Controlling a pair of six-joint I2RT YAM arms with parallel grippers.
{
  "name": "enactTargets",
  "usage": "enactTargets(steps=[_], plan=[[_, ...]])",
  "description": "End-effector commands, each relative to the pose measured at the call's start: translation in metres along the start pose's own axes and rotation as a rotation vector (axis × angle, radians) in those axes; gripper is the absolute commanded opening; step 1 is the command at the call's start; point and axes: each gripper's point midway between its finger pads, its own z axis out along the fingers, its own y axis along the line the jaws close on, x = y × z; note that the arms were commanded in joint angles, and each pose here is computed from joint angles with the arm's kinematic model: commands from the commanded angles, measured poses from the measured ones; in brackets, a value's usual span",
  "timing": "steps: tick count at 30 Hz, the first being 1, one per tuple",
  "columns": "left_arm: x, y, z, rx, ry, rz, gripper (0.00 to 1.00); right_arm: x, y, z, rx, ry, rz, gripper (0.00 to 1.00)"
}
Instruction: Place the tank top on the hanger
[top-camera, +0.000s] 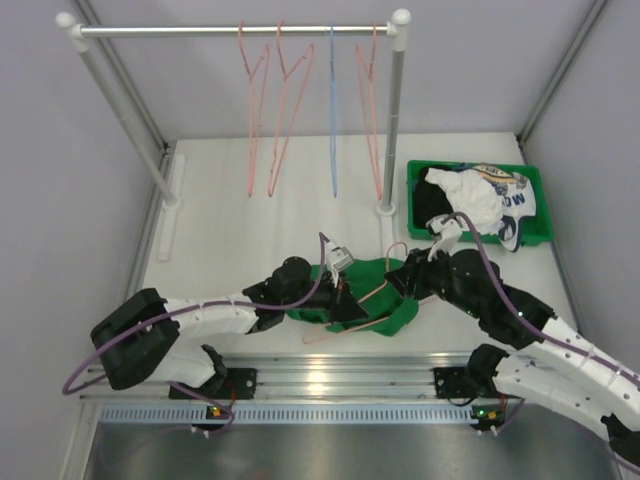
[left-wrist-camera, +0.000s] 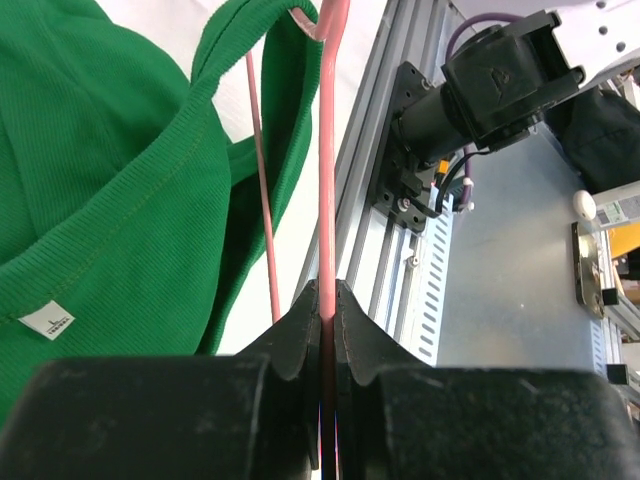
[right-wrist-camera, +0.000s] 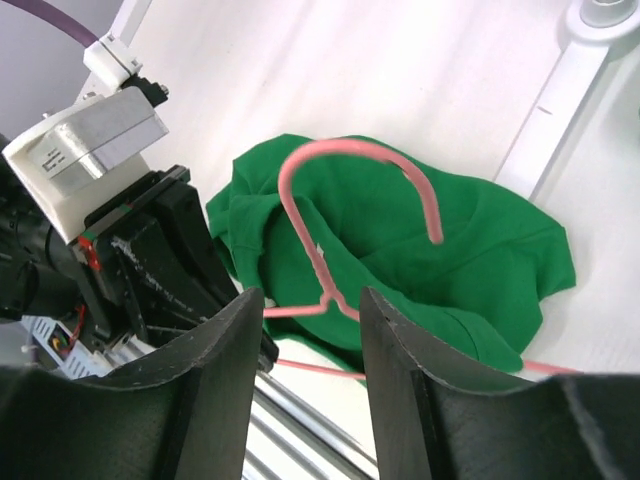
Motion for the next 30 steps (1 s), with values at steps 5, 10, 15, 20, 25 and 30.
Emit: enactTargets(steps=[5, 10, 15, 20, 25, 30], plan=[[-0.030, -0.027, 0.012, 0.087, -0.086, 0.089, 0.00, -0.004, 0.007, 0.028, 0.034, -0.060, -0.070, 0.45], [-0.031, -0.027, 0.014, 0.076, -0.088, 0.092, 0.00, 0.010, 0.002, 0.037, 0.086, -0.043, -0.082, 0.42], [-0.031, -0.027, 0.016, 0.065, -0.087, 0.092, 0.00, 0.020, -0.009, 0.036, 0.143, -0.055, -0.086, 0.36], [-0.029, -0.027, 0.018, 0.055, -0.086, 0.091, 0.00, 0.020, -0.015, 0.031, 0.158, -0.088, -0.066, 0.24], [-0.028, -0.023, 0.023, 0.024, -0.070, 0.072, 0.00, 0.019, -0.017, 0.032, 0.170, -0.095, -0.069, 0.00], [-0.035, -0.012, 0.021, -0.068, -0.106, 0.063, 0.30, 0.017, -0.019, 0.032, 0.191, -0.106, -0.085, 0.00]])
